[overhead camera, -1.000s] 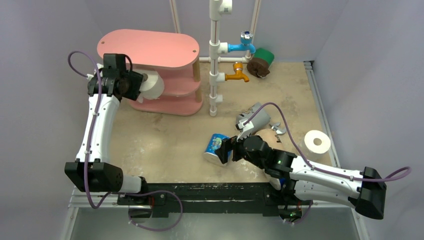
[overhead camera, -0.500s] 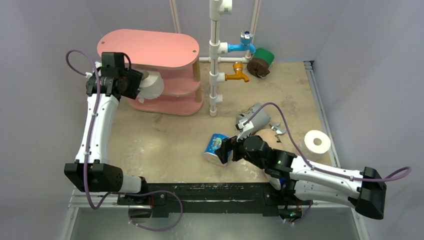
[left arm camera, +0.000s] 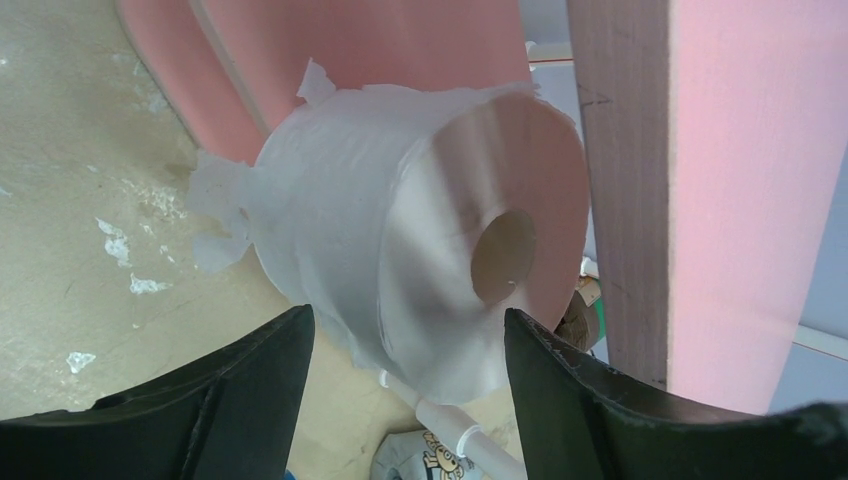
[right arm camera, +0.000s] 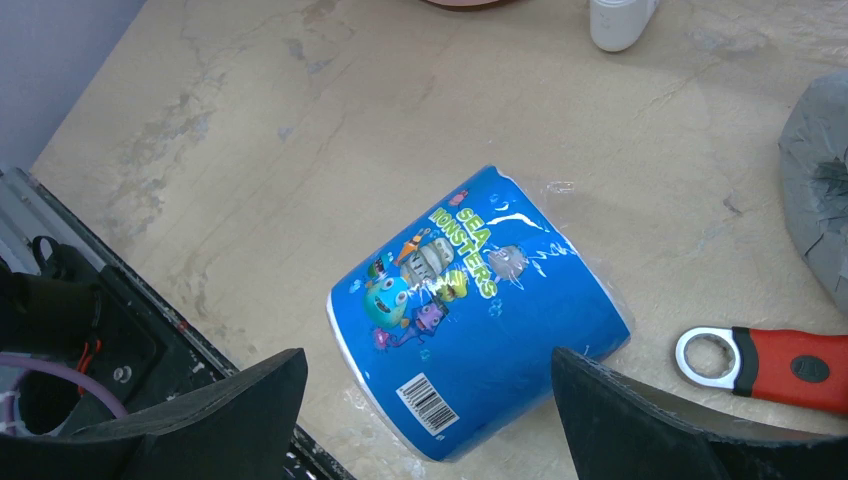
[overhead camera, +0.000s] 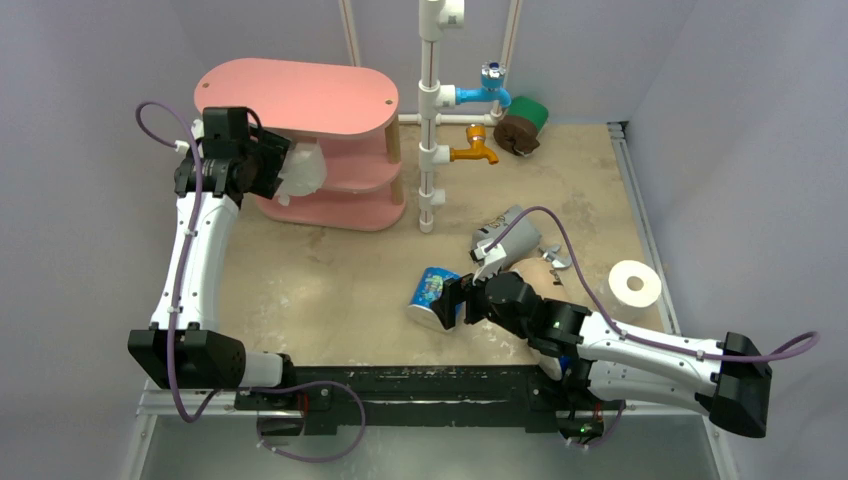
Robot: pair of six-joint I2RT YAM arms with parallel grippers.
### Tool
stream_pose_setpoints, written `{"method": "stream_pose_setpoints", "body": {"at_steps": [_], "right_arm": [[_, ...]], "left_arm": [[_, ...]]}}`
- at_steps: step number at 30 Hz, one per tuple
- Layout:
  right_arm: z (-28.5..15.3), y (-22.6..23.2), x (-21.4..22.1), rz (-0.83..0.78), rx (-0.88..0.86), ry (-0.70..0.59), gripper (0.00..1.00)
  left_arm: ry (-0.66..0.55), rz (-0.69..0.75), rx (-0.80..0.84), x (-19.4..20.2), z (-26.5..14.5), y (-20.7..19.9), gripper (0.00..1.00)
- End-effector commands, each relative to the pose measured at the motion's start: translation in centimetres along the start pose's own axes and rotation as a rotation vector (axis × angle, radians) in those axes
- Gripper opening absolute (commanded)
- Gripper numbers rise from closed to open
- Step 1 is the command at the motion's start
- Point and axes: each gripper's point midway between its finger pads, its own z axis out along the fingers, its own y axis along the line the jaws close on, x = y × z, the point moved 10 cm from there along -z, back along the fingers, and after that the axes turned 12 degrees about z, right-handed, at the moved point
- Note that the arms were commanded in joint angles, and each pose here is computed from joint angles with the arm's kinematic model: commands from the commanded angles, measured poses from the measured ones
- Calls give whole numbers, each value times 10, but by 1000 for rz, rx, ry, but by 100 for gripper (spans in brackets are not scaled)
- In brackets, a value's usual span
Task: Place and organize the paper towels onto the shelf
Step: Place the paper towel on the shelf.
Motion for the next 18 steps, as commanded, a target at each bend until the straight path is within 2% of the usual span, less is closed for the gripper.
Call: {"method": "stream_pose_setpoints", "body": {"at_steps": [1, 18], "right_arm": [[1, 3, -1, 13, -18, -8, 94], [1, -1, 2, 13, -7, -2, 94]], "left_arm": [[-30, 26, 85, -4, -9, -7, 69], [-66, 56, 195, 0, 10, -9, 66]]}}
